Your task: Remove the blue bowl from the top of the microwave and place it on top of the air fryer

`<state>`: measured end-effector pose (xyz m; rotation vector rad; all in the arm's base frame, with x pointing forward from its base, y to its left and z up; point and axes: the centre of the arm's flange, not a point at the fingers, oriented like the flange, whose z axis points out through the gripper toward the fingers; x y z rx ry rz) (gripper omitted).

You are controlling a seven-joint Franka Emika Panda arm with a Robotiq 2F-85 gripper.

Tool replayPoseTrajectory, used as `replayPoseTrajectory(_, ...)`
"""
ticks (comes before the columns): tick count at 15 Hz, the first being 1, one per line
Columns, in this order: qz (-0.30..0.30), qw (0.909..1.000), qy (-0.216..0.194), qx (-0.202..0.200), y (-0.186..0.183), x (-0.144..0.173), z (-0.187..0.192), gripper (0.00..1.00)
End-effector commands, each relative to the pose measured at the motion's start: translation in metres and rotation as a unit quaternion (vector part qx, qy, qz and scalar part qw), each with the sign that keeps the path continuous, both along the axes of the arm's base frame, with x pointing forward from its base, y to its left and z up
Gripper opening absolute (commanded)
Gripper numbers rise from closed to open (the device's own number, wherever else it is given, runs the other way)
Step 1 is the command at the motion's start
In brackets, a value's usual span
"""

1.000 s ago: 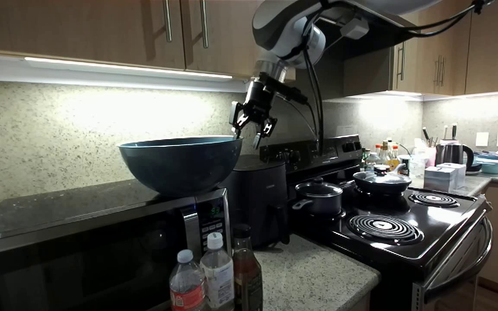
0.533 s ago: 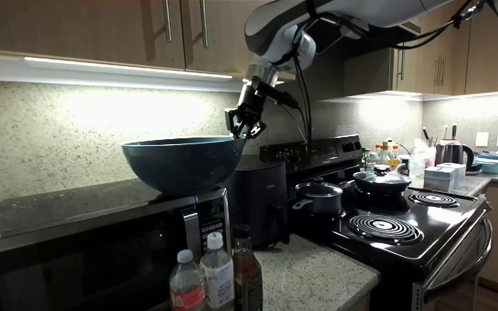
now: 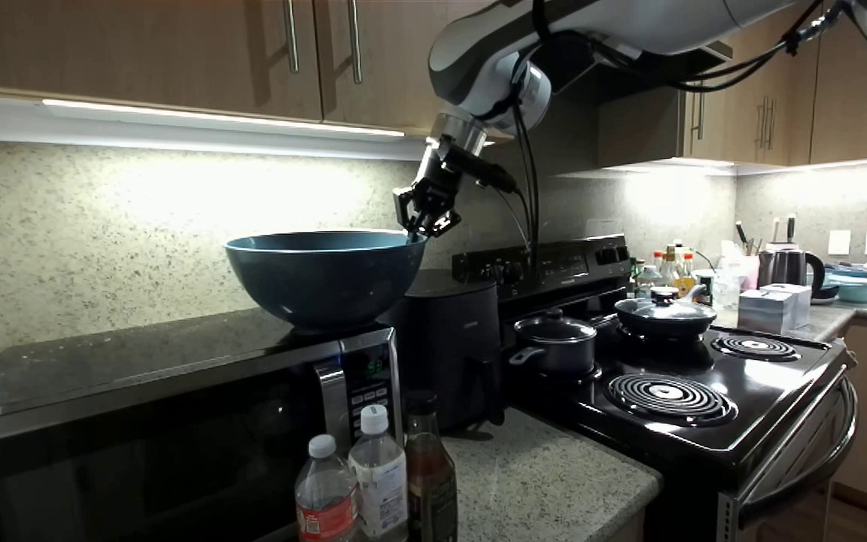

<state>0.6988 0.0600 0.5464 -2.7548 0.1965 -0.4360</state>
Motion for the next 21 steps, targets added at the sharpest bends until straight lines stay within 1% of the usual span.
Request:
replayPoseTrajectory(1, -0.083, 0.9957, -0.041, 0.013, -0.014, -0.029, 0.013, 0.07)
replayPoseTrajectory(5, -0.172, 0.9824, -0.071, 0.019, -0.026, -0.062, 0.021, 0.08)
replayPoseTrajectory(7, -0.209, 0.975, -0.073, 0.025, -0.027, -0.083, 0.026, 0.07)
replayPoseTrajectory(9, -0.252, 0.9652, -0.066, 0.021, -0.027, -0.105, 0.031, 0.07)
replayPoseTrajectory(12, -0.326, 0.9446, -0.036, 0.005, -0.029, -0.142, 0.029, 0.08)
replayPoseTrajectory(14, -0.374, 0.9269, -0.024, -0.004, -0.035, -0.166, 0.021, 0.08)
replayPoseTrajectory(15, -0.398, 0.9172, -0.019, 0.0, -0.036, -0.171, 0.016, 0.08)
replayPoseTrajectory(16, -0.353, 0.9353, -0.017, -0.007, -0.04, -0.135, 0.011, 0.08)
replayPoseTrajectory(17, -0.37, 0.929, -0.012, -0.008, -0.041, -0.144, 0.007, 0.08)
replayPoseTrajectory(18, -0.377, 0.9261, -0.009, -0.007, -0.041, -0.151, 0.005, 0.08)
replayPoseTrajectory(20, -0.381, 0.9246, -0.007, -0.006, -0.041, -0.155, 0.004, 0.07)
replayPoseTrajectory(21, -0.417, 0.9086, -0.017, -0.011, -0.048, -0.151, 0.004, 0.07)
